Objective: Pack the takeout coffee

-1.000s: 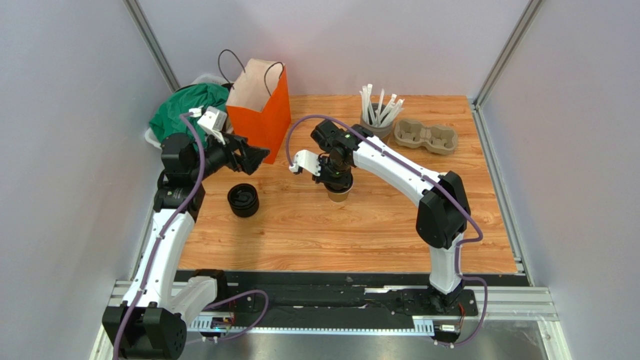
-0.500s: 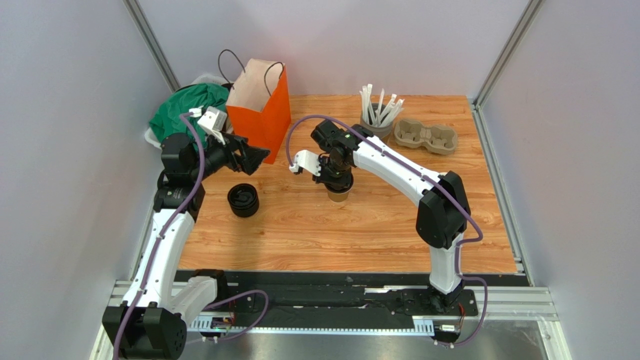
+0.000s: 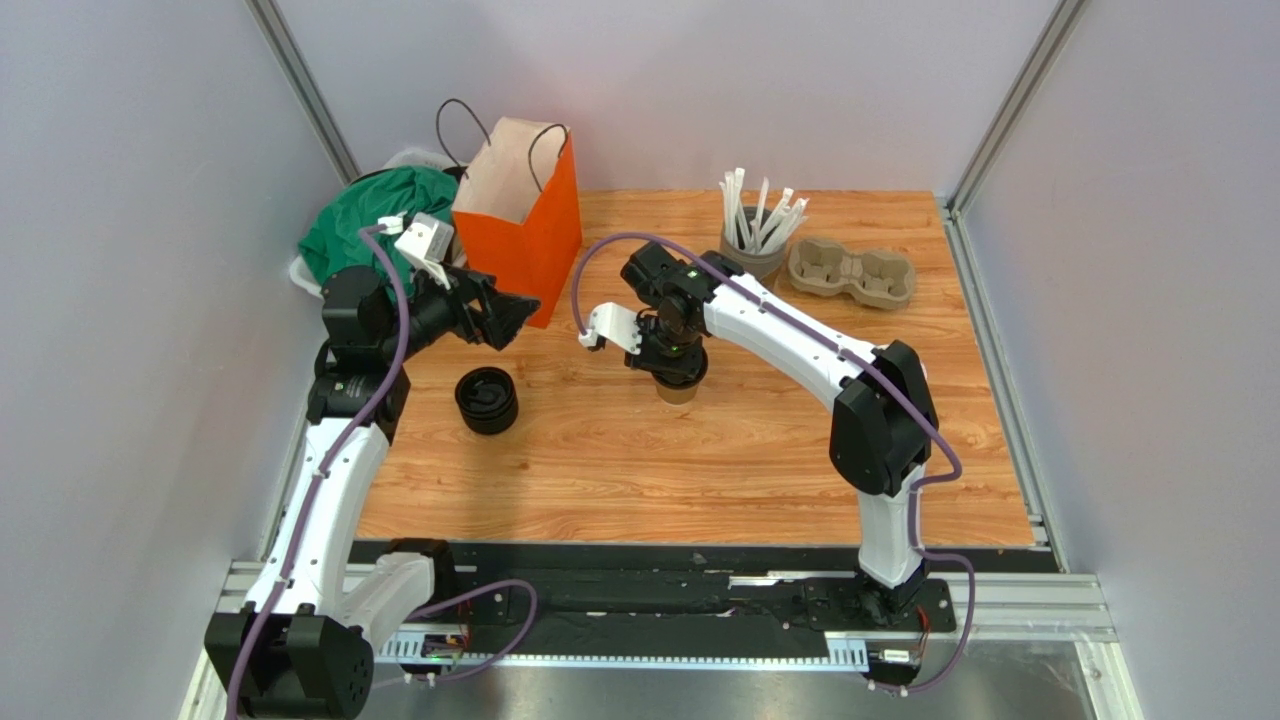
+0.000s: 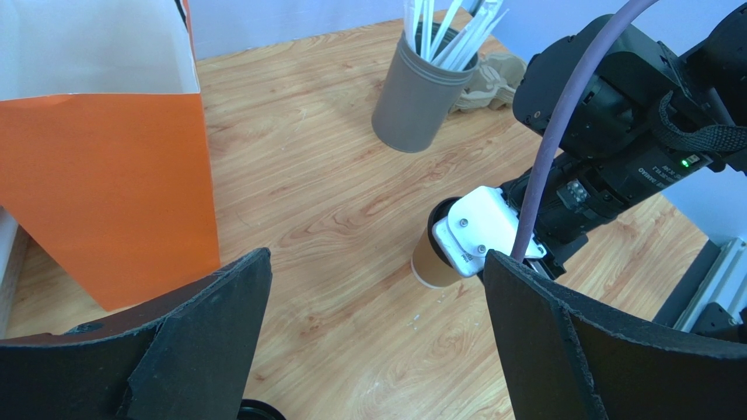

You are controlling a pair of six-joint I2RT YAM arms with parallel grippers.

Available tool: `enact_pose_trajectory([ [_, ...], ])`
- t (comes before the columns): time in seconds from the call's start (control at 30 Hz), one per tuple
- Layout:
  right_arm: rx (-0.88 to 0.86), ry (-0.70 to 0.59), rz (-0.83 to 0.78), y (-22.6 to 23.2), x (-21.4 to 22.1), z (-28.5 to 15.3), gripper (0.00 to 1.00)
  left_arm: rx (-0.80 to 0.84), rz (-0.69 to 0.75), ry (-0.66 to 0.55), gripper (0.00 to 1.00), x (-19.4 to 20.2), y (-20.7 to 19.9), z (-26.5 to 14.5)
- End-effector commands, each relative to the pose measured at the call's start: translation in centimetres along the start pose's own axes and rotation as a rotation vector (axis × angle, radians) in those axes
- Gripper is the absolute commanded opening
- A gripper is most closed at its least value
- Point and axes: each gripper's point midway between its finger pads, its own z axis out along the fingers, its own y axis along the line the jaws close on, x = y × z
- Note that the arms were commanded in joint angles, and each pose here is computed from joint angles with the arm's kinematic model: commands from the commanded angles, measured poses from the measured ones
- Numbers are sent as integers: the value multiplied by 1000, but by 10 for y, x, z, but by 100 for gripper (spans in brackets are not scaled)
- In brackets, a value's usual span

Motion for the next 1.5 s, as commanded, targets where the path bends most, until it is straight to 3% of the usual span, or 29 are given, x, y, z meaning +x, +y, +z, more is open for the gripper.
enact_pose_trajectory([
  [0.0, 47, -19, 11, -9, -2, -3, 22, 16, 28, -41, 99, -11, -3, -2],
  [0.23, 99, -67, 18, -17, -11, -13, 32, 18, 26, -38, 99, -10, -3, -2],
  [0.67, 235, -220, 40, -24, -26, -84, 37, 55, 20, -27, 99, -8, -7, 0],
  [0.83, 301, -303, 201, -46, -11, -118, 41, 98, 1, -4, 99, -10, -15, 1],
  [0.9, 273, -359, 267, -47, -7, -127, 43, 98, 4, 44, 99, 0, -17, 9],
  [1.13, 220, -358, 533, -39, 47, -109, 45, 203, 23, 241, 99, 24, -47, 60],
  [1.17, 214, -368, 551, -37, 49, -109, 45, 203, -17, 318, 99, 43, -43, 70],
  [1.33, 193, -418, 637, -31, 58, -111, 46, 274, -46, 414, 99, 57, -59, 103],
  [1.47, 203, -439, 641, -29, 58, -114, 46, 296, -69, 514, 99, 91, -61, 124],
])
